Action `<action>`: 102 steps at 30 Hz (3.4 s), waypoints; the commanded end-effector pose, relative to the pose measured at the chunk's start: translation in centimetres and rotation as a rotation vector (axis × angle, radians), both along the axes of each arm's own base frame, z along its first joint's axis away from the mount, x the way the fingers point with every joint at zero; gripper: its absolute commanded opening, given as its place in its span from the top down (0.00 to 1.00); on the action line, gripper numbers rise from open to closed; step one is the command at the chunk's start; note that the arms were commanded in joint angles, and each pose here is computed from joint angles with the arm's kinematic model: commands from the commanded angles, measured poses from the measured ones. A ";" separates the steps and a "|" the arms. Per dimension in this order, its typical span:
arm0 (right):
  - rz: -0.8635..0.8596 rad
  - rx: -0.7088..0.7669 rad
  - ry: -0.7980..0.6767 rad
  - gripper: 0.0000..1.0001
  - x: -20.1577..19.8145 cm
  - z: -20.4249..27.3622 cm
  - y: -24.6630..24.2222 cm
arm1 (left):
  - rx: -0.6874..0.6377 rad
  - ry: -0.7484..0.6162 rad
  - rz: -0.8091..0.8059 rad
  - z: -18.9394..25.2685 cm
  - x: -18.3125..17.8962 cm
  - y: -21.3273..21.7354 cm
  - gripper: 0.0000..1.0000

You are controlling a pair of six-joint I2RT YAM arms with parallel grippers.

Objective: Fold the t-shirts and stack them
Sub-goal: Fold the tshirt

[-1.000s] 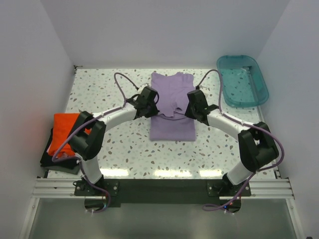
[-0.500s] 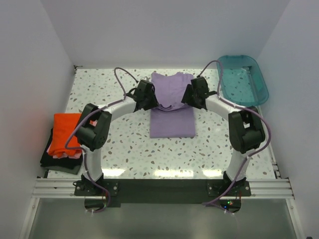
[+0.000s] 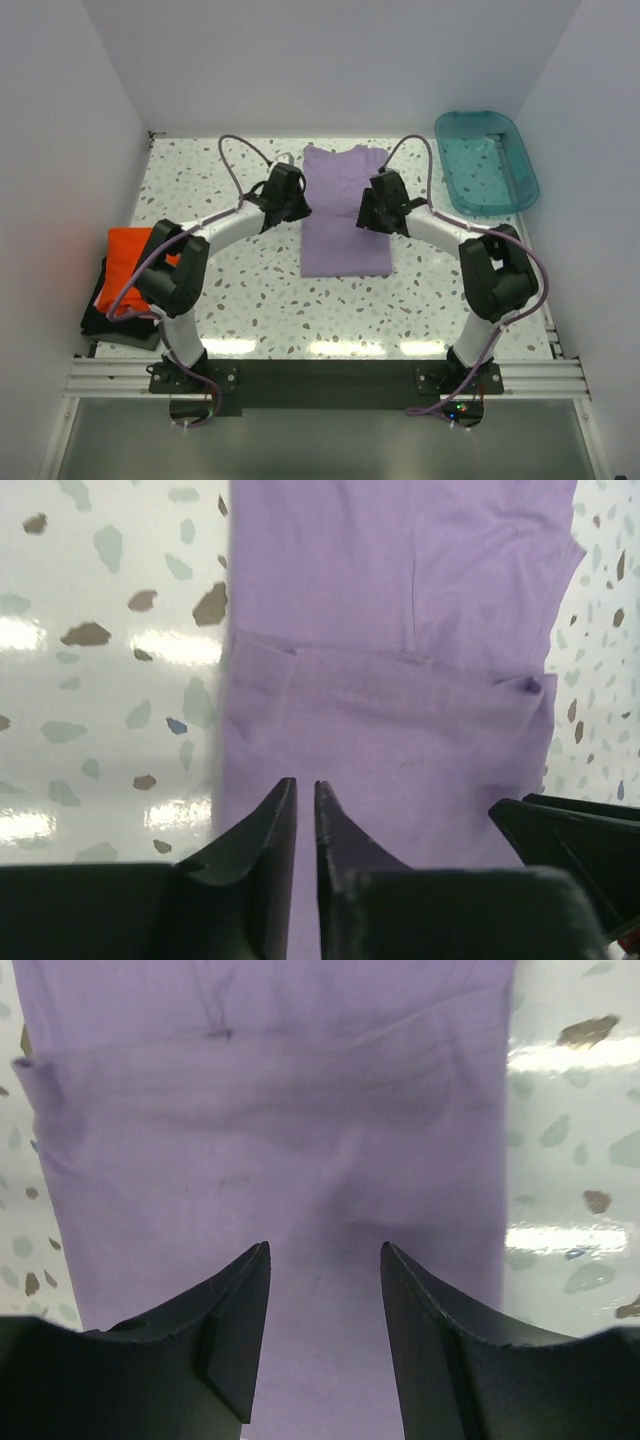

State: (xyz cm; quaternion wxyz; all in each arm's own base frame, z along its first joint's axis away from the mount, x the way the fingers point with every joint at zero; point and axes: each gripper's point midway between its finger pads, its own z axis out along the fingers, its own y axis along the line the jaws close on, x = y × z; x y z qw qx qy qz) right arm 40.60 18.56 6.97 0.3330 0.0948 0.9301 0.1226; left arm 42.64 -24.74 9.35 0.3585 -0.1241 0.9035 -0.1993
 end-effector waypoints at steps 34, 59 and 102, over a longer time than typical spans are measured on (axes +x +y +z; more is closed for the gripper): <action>-0.031 -0.090 0.116 0.54 1.9 -6.9 -0.8 | 0.020 0.220 0.152 -10.5 0.2 1.5 0.94; 0.171 0.085 -0.002 0.48 -5.8 -0.3 3.7 | 0.008 0.070 0.045 -2.9 -5.1 3.6 0.88; -0.001 -0.111 0.129 0.36 -7.9 -2.5 -4.7 | 0.139 0.126 0.117 -3.9 -6.9 7.2 0.65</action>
